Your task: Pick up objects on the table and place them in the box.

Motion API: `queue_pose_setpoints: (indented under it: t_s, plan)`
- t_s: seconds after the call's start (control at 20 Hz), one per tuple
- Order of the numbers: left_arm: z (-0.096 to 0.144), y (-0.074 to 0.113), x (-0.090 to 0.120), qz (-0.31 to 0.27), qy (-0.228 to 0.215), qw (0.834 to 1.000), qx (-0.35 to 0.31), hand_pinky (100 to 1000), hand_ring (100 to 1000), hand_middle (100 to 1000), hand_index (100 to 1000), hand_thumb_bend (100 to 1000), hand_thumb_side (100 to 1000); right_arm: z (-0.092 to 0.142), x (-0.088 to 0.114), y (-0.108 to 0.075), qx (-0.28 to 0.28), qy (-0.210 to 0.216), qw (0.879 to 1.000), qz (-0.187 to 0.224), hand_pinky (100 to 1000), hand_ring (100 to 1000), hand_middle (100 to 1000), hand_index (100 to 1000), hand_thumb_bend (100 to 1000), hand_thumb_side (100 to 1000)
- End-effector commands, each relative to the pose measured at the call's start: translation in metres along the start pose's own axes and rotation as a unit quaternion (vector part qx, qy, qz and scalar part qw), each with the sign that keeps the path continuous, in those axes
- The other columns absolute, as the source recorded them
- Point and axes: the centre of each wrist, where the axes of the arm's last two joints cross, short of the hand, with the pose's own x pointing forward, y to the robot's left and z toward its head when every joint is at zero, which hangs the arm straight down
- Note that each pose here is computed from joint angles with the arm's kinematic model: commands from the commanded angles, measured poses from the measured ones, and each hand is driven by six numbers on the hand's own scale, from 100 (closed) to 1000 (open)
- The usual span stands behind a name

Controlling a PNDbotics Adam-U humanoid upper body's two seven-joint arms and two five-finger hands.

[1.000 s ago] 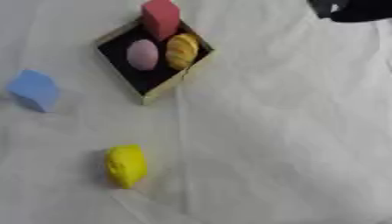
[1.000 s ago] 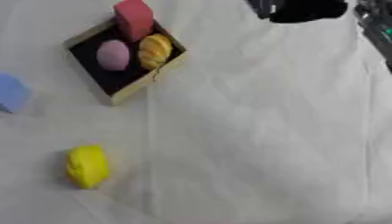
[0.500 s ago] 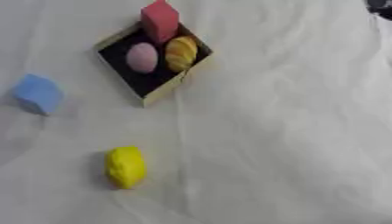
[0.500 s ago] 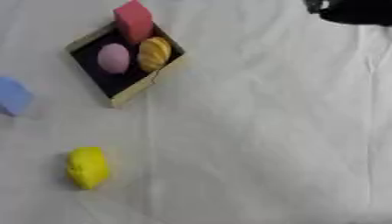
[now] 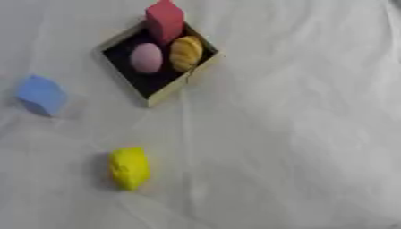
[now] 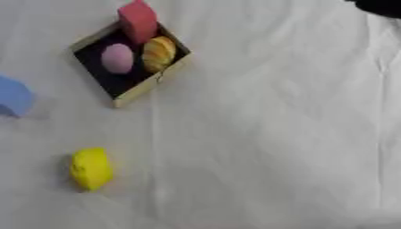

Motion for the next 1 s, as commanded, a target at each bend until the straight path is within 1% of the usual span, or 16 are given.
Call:
queue_pose_setpoints:
  t_s: [0.05, 0.15, 0.25, 0.5, 0.85, 1.0]
  plan:
    - [0.003, 0.01, -0.019, -0.019, 0.016, 0.999, -0.042, 886, 870, 802, 877, 466, 101, -0.006, 0.005, -0.009, 0.002, -0.012, 1.0, 0.018, 875, 800, 704, 814, 100, 100]
    - [0.0, 0.009, -0.029, -0.018, 0.021, 0.998, -0.061, 893, 876, 809, 882, 507, 103, -0.005, 0.005, -0.008, 0.003, -0.008, 1.0, 0.017, 876, 799, 702, 812, 100, 100]
    - [-0.002, 0.007, -0.036, -0.019, 0.025, 0.996, -0.078, 895, 878, 813, 887, 525, 109, -0.004, 0.005, -0.007, 0.003, -0.004, 1.0, 0.017, 876, 799, 701, 810, 100, 100]
    - [-0.01, 0.0, -0.047, -0.02, 0.025, 0.993, -0.111, 898, 885, 827, 897, 563, 111, -0.003, 0.004, -0.004, 0.001, 0.006, 1.0, 0.013, 877, 796, 697, 804, 100, 100]
    - [-0.029, -0.001, -0.047, -0.021, 0.004, 0.992, -0.127, 895, 885, 827, 901, 563, 105, -0.002, 0.004, -0.001, -0.006, 0.016, 1.0, 0.007, 878, 792, 692, 798, 100, 100]
    - [-0.038, 0.0, -0.043, -0.025, -0.009, 0.991, -0.135, 893, 884, 828, 904, 567, 125, -0.002, 0.004, 0.0, -0.007, 0.018, 1.0, 0.005, 878, 791, 692, 798, 100, 100]
